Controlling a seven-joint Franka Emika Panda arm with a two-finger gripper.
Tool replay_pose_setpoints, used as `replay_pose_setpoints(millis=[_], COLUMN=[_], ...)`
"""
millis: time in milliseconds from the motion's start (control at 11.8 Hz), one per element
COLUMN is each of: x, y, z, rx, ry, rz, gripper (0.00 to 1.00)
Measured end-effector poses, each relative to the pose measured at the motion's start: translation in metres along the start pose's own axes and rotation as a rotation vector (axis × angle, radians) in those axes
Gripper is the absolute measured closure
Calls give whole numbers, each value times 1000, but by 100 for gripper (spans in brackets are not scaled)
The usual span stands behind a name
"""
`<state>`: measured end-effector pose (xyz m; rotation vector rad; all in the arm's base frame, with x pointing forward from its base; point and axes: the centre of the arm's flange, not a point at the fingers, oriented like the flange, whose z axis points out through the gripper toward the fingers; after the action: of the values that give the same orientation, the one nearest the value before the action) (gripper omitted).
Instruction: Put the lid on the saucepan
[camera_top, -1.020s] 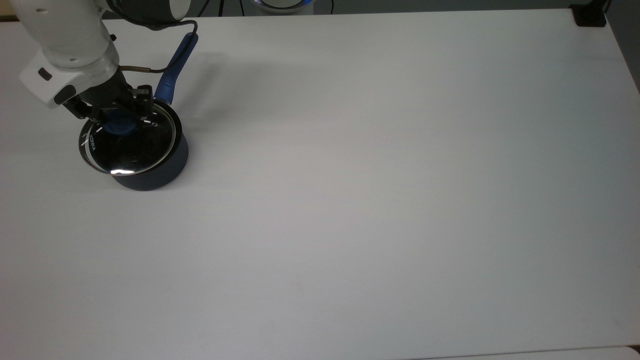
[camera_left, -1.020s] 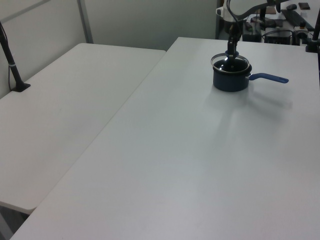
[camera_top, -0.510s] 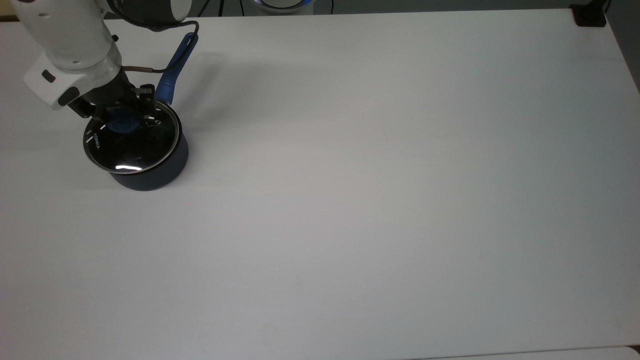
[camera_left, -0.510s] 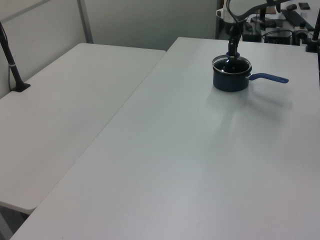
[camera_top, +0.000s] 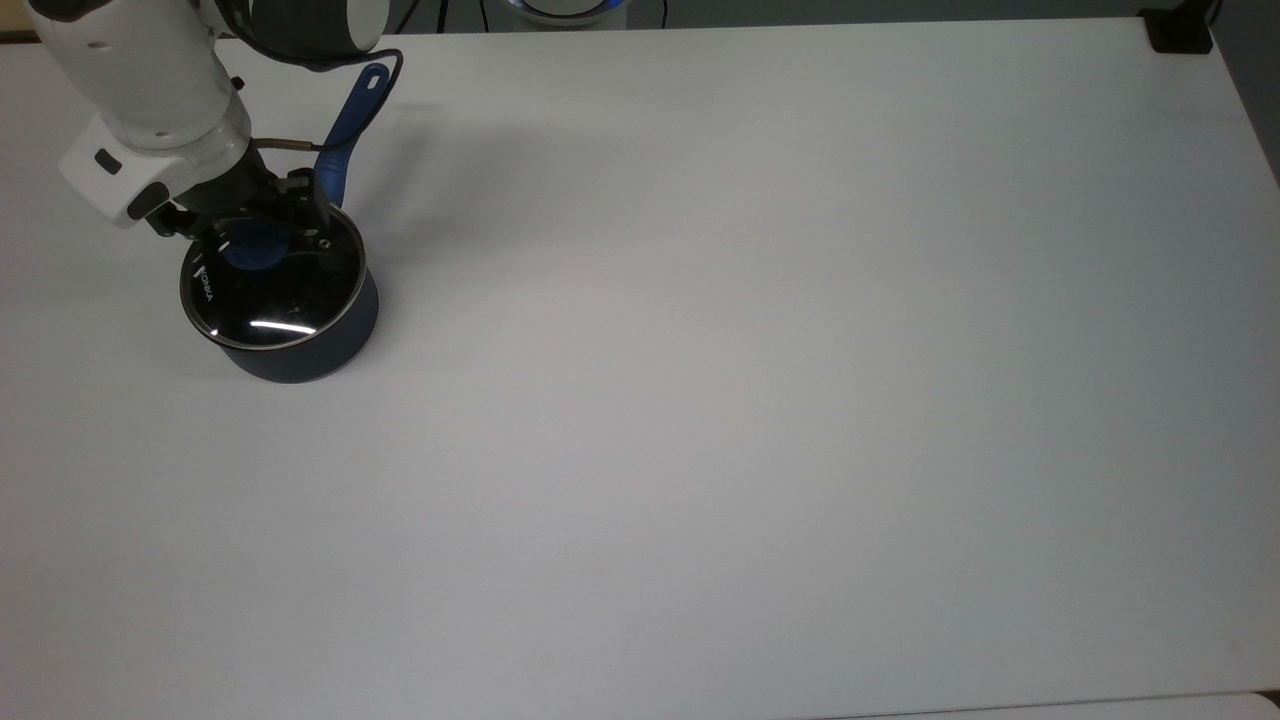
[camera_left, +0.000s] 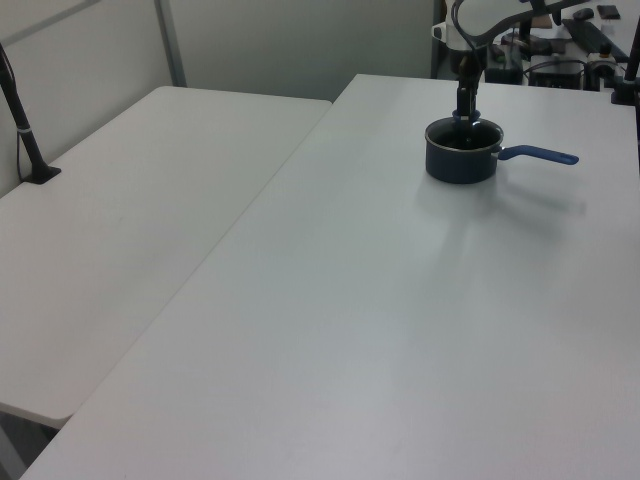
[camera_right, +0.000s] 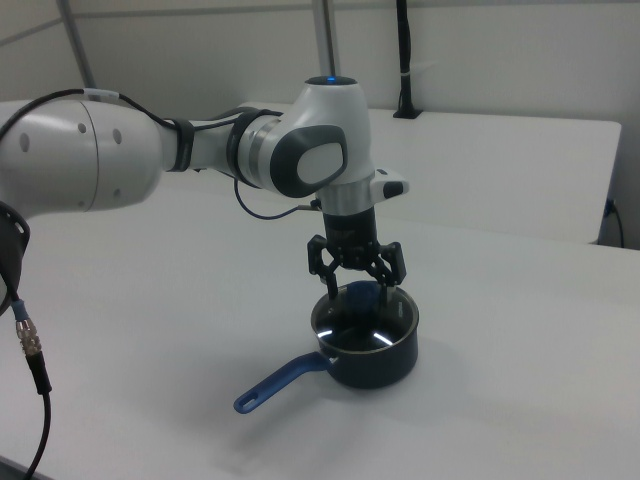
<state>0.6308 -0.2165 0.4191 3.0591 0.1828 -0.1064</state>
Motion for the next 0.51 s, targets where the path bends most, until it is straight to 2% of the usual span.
replay_pose_setpoints(millis=[85,255,510], x=[0,8,18], y=[-1,-33,-155], z=[-5,-34,-102], rx=[-1,-2,-14], ry=[5,26,56], rz=[13,92,247], gripper=[0,0,0])
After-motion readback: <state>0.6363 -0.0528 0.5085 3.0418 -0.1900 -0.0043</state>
